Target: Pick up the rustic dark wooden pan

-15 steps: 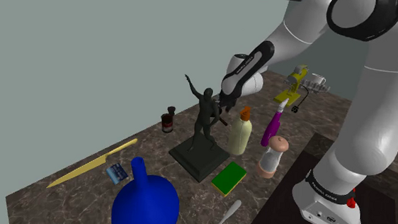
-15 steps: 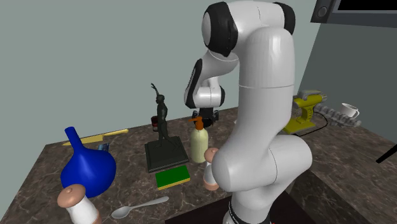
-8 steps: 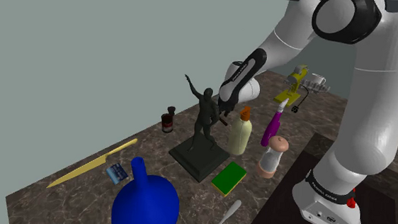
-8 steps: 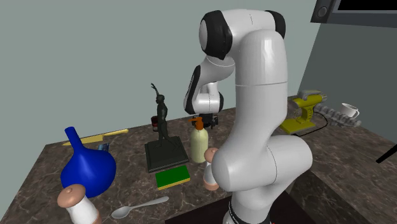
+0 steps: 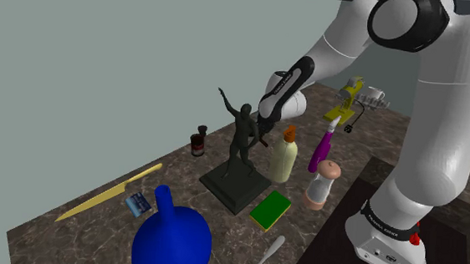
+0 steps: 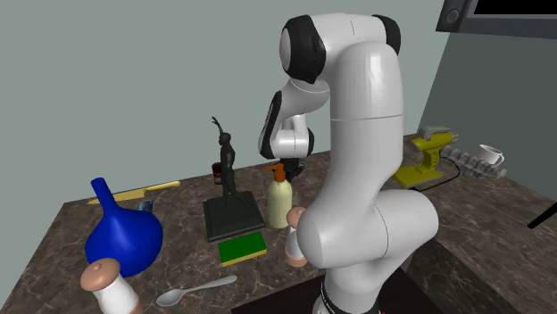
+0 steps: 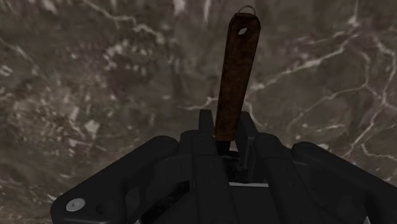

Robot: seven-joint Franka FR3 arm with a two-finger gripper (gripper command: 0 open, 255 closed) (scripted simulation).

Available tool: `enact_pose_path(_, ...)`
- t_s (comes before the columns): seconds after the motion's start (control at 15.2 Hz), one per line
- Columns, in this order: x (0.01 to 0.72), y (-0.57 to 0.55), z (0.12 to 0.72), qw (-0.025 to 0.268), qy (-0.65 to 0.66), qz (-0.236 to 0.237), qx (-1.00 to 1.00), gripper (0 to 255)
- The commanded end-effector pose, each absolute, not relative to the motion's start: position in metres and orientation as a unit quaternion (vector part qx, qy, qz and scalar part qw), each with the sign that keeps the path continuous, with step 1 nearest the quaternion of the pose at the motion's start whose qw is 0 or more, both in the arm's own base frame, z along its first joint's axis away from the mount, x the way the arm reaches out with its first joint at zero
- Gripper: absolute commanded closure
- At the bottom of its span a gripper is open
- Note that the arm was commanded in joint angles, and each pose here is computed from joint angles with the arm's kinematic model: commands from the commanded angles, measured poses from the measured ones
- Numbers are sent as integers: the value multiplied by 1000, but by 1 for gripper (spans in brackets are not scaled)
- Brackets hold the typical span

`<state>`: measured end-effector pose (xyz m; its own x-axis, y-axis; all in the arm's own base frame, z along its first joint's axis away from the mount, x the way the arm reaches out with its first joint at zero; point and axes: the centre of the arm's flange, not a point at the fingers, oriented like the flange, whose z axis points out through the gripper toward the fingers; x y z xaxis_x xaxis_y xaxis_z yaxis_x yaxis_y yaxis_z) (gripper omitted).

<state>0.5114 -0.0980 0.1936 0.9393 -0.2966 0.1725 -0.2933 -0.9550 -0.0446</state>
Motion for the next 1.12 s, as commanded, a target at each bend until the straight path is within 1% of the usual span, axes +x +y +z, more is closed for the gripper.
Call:
enact_pose_path(0.0, 511, -91, 189, 11, 145, -84, -986, 255)
enact_pose_path(1.06, 507, -93, 268, 11, 145, -84, -986, 255)
